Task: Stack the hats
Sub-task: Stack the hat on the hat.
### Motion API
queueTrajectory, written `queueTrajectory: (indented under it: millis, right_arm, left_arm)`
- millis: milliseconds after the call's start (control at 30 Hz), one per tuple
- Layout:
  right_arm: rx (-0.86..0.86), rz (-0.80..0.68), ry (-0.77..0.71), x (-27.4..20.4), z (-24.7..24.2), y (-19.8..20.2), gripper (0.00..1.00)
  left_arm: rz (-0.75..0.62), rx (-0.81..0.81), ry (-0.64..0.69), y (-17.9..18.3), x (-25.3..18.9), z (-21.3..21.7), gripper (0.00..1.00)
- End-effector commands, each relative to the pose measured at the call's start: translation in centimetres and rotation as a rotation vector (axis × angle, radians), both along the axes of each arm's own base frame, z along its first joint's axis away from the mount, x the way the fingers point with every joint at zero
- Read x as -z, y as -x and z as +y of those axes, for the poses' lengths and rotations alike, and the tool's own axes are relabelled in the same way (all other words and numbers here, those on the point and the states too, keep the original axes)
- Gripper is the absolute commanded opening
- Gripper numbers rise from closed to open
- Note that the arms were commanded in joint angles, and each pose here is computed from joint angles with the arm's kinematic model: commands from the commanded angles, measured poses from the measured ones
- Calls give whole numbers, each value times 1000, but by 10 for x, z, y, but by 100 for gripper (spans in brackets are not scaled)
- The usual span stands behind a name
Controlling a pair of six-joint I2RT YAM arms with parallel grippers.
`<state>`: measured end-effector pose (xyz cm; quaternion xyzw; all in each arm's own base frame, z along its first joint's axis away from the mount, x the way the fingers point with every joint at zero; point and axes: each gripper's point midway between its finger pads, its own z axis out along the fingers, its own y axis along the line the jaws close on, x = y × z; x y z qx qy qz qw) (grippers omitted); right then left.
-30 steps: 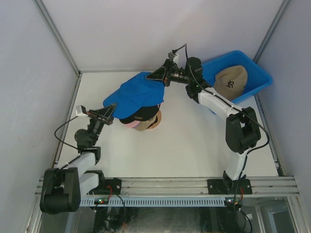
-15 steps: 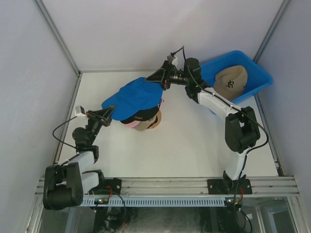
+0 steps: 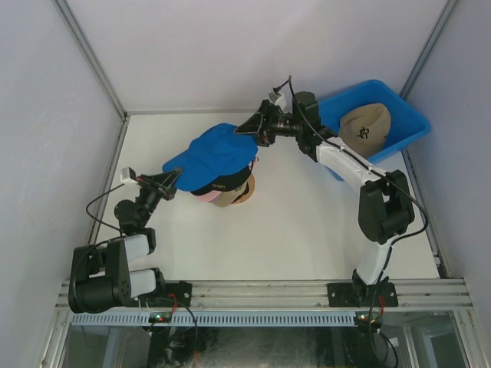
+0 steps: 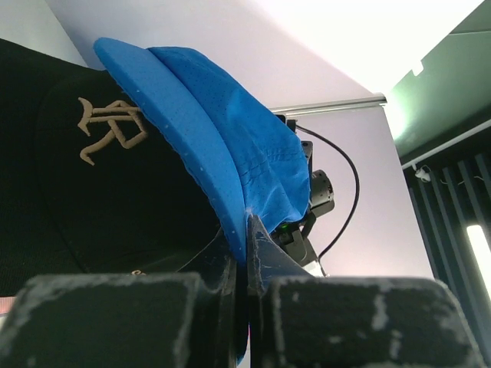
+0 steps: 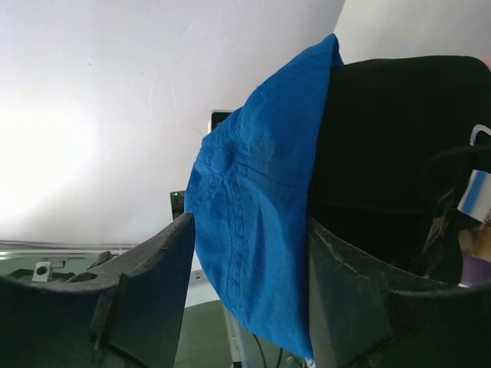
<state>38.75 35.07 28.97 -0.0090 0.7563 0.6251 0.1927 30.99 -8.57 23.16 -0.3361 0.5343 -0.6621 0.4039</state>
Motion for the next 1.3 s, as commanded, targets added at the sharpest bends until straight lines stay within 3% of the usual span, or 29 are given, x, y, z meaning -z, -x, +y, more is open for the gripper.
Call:
queueTrajectory:
  millis: [0, 300, 567, 1267]
  right_arm:
    - [54, -141, 25, -38, -19, 6, 55]
    - [218, -183, 91, -46, -49, -5, 56]
    - [276, -191, 93, -50, -58, -8, 56]
    - [265, -211, 104, -50, -51, -9, 56]
  left_arm:
    - [-122, 2, 10, 5, -37, 2, 0]
    - [-241, 54, 54, 11, -95, -1, 0]
    - [-291, 128, 60, 24, -121, -9, 0]
    - [-97, 187, 8, 3, -46, -18, 0]
